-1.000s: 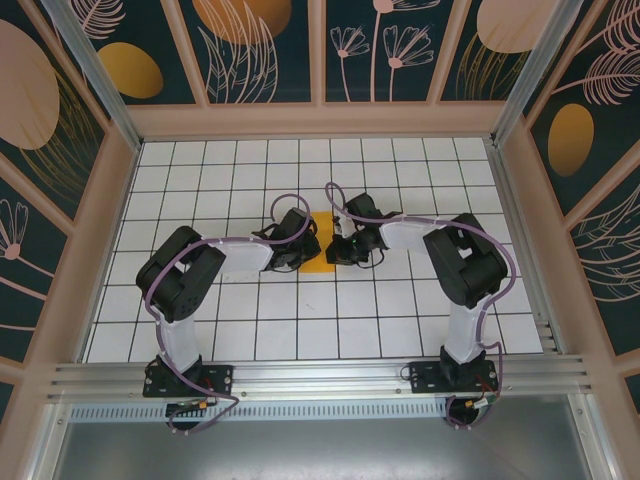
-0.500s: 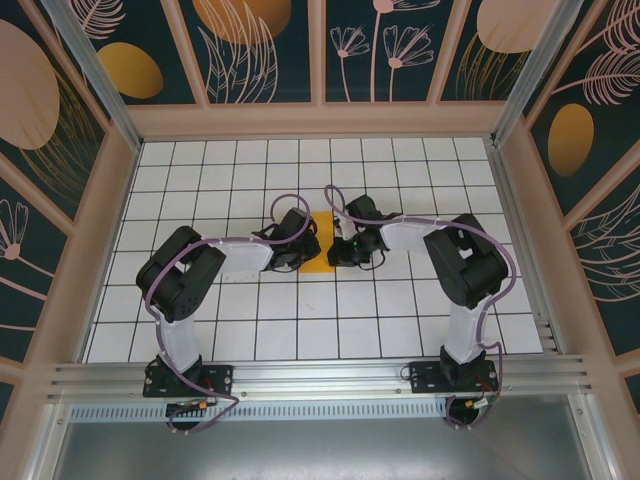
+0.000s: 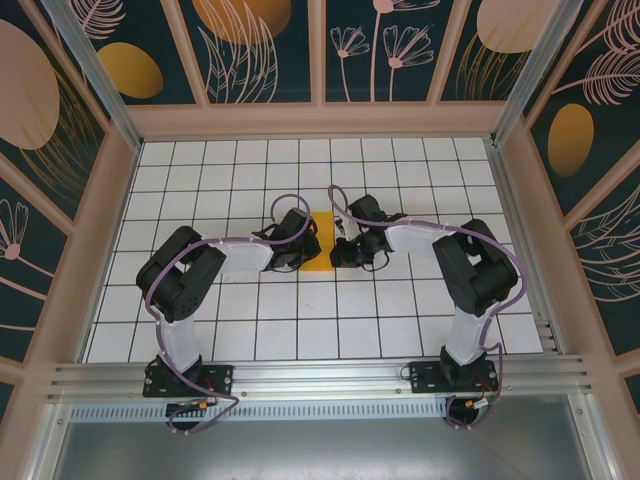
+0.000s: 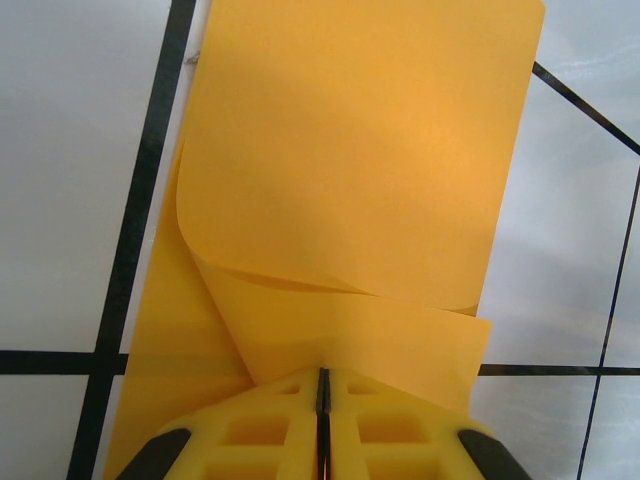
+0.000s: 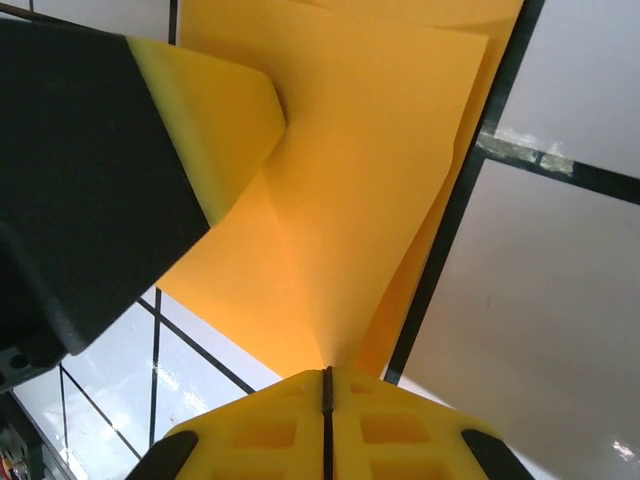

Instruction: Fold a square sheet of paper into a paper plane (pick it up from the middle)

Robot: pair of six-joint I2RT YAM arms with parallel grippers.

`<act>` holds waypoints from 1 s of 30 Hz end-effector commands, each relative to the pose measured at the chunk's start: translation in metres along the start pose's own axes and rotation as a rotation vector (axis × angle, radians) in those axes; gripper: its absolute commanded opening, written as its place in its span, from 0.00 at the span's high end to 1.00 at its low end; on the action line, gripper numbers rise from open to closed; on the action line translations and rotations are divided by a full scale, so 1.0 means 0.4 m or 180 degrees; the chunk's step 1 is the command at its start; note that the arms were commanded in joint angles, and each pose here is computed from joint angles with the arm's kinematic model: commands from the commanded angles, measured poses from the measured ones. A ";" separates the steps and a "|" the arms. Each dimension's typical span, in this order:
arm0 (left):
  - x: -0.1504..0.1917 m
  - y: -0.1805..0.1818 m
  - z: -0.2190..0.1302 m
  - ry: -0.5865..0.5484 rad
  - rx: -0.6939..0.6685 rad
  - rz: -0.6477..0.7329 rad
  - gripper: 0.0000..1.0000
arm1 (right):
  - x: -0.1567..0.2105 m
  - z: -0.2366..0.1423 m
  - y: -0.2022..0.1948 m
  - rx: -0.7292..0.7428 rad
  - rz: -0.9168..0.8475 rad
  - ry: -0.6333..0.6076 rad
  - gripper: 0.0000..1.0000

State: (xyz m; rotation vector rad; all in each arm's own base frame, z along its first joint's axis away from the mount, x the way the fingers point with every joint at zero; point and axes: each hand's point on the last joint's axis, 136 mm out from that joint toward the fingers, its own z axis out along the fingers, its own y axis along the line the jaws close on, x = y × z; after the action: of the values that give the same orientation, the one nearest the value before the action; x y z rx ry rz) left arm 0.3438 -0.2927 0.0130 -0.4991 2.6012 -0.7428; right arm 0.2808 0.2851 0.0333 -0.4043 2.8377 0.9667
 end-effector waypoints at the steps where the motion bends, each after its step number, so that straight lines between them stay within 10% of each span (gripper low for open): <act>1: 0.045 0.116 0.026 0.0165 -0.0455 -0.0068 0.90 | -0.012 0.005 0.030 -0.0100 -0.0055 0.0020 0.93; 22: 0.046 0.121 0.028 0.0160 -0.0472 -0.0068 0.90 | 0.112 0.032 -0.065 0.0193 0.0095 0.0363 0.93; 30: 0.046 0.113 0.027 0.0174 -0.0434 -0.0055 0.90 | 0.012 -0.054 0.005 0.0016 -0.0003 -0.0123 0.93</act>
State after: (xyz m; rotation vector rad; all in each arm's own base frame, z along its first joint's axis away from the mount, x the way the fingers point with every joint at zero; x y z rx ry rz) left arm 0.3437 -0.2927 0.0129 -0.5025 2.6009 -0.7444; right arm 0.2645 0.2719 0.0257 -0.4026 2.8673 0.9454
